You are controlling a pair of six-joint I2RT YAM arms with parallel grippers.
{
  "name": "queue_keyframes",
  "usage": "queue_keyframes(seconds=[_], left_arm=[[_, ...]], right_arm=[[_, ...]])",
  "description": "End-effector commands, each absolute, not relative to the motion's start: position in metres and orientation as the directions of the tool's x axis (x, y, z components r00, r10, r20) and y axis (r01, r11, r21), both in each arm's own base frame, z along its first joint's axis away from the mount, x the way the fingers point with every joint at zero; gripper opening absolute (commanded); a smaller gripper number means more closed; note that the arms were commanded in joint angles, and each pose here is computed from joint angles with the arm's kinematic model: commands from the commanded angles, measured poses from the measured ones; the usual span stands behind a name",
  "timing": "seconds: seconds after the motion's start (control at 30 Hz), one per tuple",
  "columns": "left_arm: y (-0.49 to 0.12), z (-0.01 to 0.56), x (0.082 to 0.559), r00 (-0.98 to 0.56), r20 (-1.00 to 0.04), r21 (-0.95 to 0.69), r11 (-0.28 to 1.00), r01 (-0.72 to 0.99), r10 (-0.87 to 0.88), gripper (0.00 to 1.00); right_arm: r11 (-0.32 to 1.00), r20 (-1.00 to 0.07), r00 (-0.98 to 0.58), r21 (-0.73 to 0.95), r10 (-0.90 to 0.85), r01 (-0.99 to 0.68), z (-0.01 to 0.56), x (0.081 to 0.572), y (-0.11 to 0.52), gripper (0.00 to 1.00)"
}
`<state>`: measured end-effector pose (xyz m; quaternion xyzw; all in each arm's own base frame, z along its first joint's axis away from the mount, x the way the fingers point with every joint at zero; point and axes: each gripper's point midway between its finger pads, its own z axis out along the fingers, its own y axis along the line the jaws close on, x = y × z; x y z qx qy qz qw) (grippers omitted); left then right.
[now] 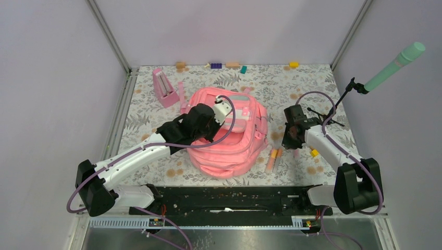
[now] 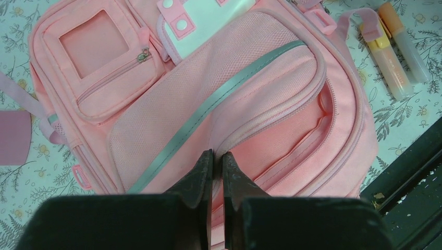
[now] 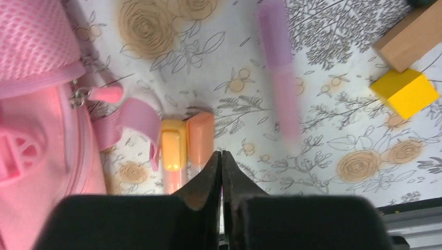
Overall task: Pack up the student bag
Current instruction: Pick up the stationery from the center of the board.
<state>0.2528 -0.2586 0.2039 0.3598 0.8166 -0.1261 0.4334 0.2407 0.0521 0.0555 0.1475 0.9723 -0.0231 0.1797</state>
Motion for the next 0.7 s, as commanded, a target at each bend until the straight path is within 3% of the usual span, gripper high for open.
queue_keyframes(seconds=[0.0, 0.07, 0.13, 0.23, 0.4, 0.57, 0.67], left_arm=[[-0.262, 0.257, 0.265, -0.304, -0.885, 0.076, 0.753, 0.653, 0.353, 0.00], [-0.263, 0.256, 0.265, -0.307, -0.883, 0.074, 0.750, 0.657, 0.356, 0.00], [-0.261, 0.254, 0.267, -0.312, -0.880, 0.075, 0.754, 0.653, 0.359, 0.00], [-0.265, 0.255, 0.264, -0.330, -0.884, 0.039, 0.754, 0.655, 0.332, 0.00], [-0.269, 0.252, 0.262, -0.340, -0.880, 0.022, 0.744, 0.667, 0.331, 0.00], [-0.269, 0.251, 0.262, -0.342, -0.879, 0.019, 0.742, 0.670, 0.331, 0.00], [-0.270, 0.253, 0.261, -0.342, -0.882, 0.012, 0.740, 0.673, 0.325, 0.00]], right_arm=[[0.964, -0.296, -0.920, 0.148, 0.256, 0.221, 0.074, 0.223, 0.077, 0.00], [0.957, -0.290, -0.921, 0.199, 0.261, 0.209, 0.079, 0.217, 0.086, 0.00], [0.962, -0.349, -0.897, 0.137, 0.271, 0.237, 0.083, 0.220, 0.071, 0.01], [0.958, -0.424, -0.867, 0.004, 0.262, 0.288, 0.088, 0.228, 0.041, 0.24], [0.939, -0.348, -0.887, -0.048, 0.303, 0.340, 0.071, 0.236, 0.021, 0.43], [0.899, -0.345, -0.852, -0.050, 0.394, 0.436, 0.056, 0.245, -0.014, 0.72], [0.893, -0.343, -0.848, -0.050, 0.404, 0.446, 0.052, 0.254, -0.026, 0.79]])
